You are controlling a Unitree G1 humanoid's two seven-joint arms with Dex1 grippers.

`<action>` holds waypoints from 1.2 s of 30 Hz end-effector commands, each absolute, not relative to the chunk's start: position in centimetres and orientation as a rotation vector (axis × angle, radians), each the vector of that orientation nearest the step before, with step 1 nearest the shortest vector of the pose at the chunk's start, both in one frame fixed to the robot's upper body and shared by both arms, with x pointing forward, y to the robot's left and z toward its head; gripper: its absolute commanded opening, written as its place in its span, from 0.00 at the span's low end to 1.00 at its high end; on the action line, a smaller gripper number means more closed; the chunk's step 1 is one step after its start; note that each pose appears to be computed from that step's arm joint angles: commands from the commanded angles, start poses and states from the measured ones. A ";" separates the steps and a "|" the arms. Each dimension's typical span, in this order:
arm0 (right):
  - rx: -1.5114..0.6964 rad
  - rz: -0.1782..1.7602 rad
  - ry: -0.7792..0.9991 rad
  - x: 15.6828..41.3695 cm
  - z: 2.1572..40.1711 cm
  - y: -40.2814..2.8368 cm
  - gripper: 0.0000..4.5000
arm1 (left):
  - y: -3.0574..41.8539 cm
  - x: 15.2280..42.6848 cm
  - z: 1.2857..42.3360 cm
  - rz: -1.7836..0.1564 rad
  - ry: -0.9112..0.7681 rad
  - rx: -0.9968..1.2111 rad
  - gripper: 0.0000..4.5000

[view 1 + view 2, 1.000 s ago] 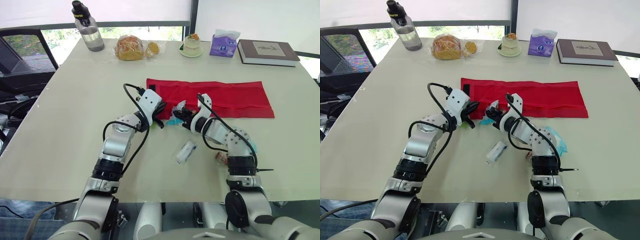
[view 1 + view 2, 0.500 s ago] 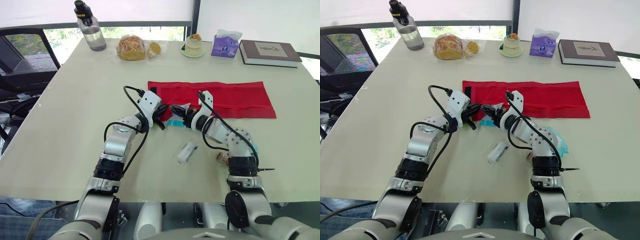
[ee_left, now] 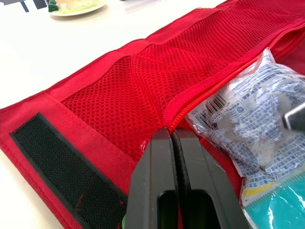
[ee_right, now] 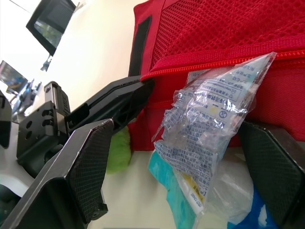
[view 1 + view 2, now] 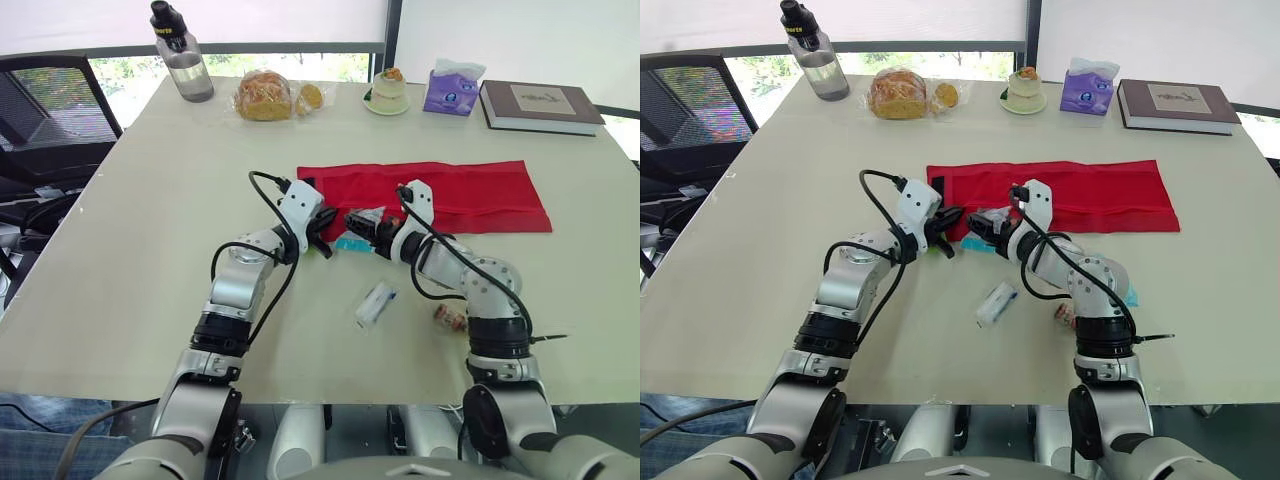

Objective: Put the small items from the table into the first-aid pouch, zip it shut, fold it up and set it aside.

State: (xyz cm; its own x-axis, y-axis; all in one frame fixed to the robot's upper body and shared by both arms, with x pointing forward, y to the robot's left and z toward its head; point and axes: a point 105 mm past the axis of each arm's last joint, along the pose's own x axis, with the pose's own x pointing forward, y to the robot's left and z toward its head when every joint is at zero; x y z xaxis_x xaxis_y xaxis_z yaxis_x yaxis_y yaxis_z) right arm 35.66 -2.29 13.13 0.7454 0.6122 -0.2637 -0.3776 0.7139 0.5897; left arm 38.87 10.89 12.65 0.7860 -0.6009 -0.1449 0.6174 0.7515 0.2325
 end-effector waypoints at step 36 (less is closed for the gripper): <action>0.500 0.502 0.486 36.1 11.2 -2.8 0.23 | 9.9 38.5 13.8 -0.717 0.009 0.280 0.00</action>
